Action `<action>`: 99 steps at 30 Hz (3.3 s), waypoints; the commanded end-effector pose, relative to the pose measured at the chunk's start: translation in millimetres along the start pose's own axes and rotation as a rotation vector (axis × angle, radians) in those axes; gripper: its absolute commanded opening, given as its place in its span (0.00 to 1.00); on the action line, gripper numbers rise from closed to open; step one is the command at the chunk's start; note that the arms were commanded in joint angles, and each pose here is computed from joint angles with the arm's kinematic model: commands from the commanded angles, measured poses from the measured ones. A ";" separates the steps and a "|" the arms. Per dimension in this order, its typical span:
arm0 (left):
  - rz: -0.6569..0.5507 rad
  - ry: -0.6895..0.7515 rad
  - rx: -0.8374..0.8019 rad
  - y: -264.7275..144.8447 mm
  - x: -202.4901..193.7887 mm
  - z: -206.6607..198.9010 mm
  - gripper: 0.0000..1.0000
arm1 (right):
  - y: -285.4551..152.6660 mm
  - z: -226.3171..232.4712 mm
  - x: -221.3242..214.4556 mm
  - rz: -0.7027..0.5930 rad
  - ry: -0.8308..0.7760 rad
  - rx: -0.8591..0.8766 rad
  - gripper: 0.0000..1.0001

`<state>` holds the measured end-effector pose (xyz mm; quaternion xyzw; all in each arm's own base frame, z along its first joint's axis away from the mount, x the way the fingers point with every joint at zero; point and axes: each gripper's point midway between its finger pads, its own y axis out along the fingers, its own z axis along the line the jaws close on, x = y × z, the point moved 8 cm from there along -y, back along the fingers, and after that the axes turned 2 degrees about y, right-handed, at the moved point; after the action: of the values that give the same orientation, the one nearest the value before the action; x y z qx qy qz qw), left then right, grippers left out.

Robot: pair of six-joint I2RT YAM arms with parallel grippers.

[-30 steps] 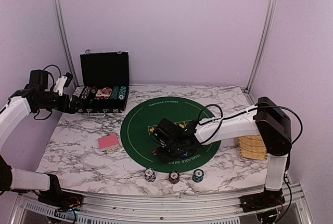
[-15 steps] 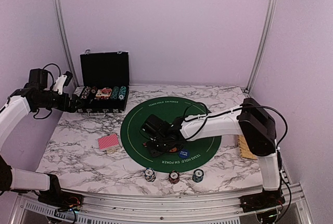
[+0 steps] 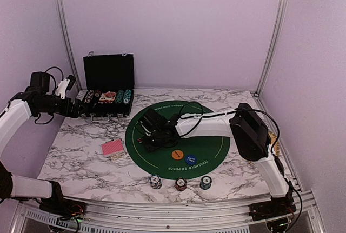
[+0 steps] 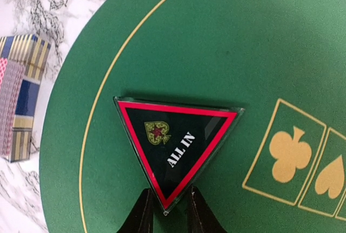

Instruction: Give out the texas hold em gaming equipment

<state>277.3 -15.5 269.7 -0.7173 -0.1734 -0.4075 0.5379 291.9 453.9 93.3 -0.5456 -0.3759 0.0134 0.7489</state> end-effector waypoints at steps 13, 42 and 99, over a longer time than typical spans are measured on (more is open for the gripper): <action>-0.005 0.023 -0.018 -9.8 3.3 -4.6 0.99 | 37.3 -6.5 41.9 -0.088 0.119 0.037 0.23; 0.032 0.039 -0.057 -8.0 1.1 -7.0 0.99 | -93.1 -62.5 -69.8 0.040 0.152 -0.112 0.89; 0.032 0.041 -0.058 -10.4 6.0 -7.0 0.99 | -67.1 -71.7 -68.3 0.092 0.100 -0.186 0.66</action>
<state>270.7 -18.3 276.1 -0.7234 -0.1451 -0.4136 0.5335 261.8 342.6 100.6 -0.6273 -0.3165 -0.0133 0.7114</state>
